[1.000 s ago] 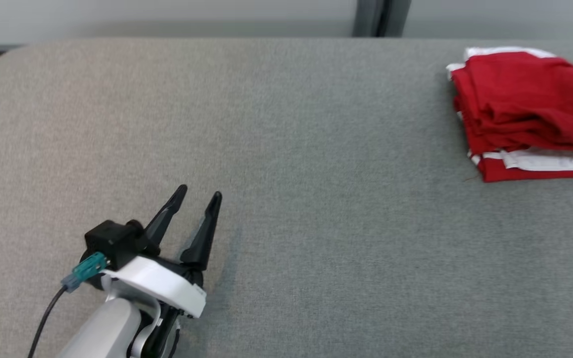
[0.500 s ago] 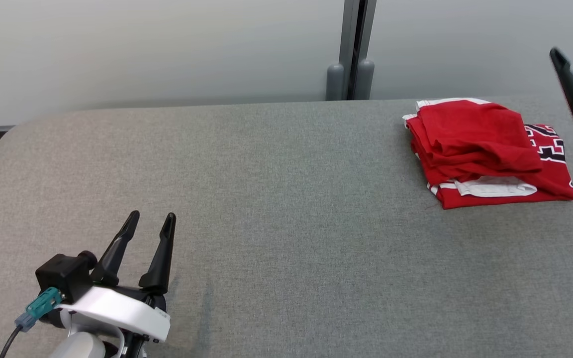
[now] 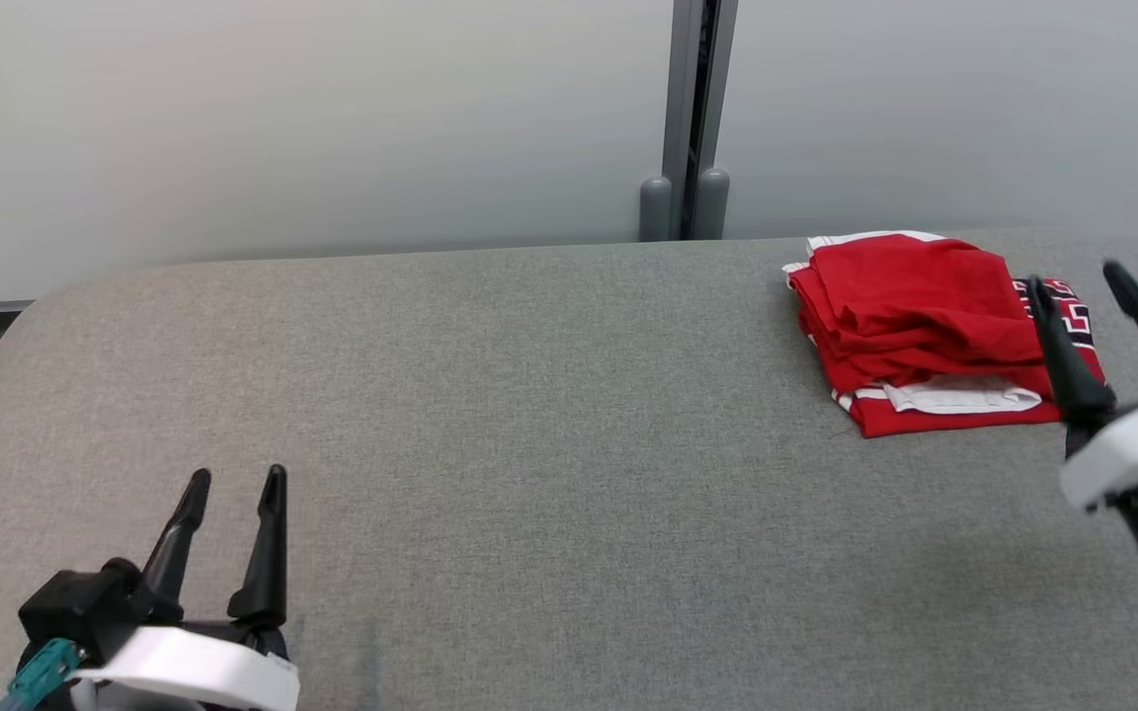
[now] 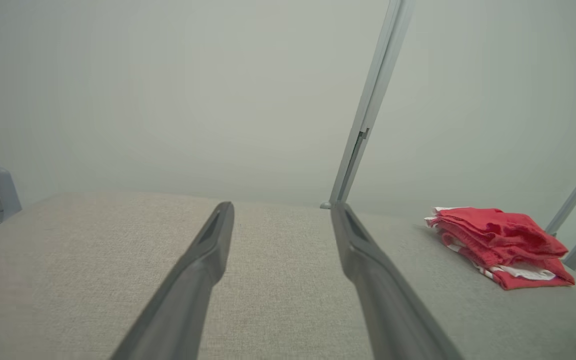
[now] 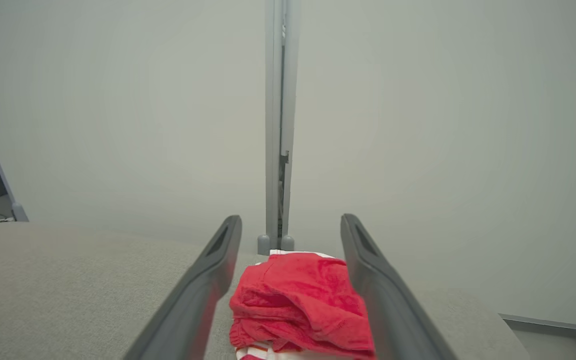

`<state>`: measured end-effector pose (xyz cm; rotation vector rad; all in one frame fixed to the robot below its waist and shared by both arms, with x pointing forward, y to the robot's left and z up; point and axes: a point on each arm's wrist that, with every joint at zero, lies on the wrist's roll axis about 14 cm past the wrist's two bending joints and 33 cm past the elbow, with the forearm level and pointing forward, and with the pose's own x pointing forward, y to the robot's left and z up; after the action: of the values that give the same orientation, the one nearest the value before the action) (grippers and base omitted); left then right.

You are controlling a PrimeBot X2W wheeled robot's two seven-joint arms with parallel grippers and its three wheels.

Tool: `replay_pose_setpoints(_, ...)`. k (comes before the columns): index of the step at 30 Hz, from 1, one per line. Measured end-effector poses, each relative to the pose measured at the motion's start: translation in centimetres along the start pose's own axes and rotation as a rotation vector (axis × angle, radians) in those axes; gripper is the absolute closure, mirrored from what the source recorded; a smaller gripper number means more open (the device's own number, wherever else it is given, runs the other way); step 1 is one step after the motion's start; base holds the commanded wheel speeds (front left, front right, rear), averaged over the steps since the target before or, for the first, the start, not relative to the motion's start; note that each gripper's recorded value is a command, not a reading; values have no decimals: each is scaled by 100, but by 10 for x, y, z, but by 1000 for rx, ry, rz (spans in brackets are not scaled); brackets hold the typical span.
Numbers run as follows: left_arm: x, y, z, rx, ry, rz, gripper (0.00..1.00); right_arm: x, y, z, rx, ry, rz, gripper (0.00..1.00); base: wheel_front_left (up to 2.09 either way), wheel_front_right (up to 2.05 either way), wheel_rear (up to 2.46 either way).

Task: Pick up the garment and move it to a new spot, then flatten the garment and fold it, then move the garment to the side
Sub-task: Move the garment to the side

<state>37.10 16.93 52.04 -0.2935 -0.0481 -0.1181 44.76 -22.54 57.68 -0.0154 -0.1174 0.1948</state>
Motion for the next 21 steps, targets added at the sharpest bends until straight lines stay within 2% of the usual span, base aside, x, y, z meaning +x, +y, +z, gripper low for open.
replay_pose_setpoints(4,-5,7,5,20,-26,36,0,-32,12,-21,60,-12,-37,0,0,0,0)
replay_pose_setpoints(10,-13,12,5,15,-47,71,0,-62,34,-26,122,-56,-80,0,0,0,0)
replay_pose_setpoints(21,-17,6,-16,3,-17,71,0,-72,59,-29,161,-68,-77,0,0,0,0)
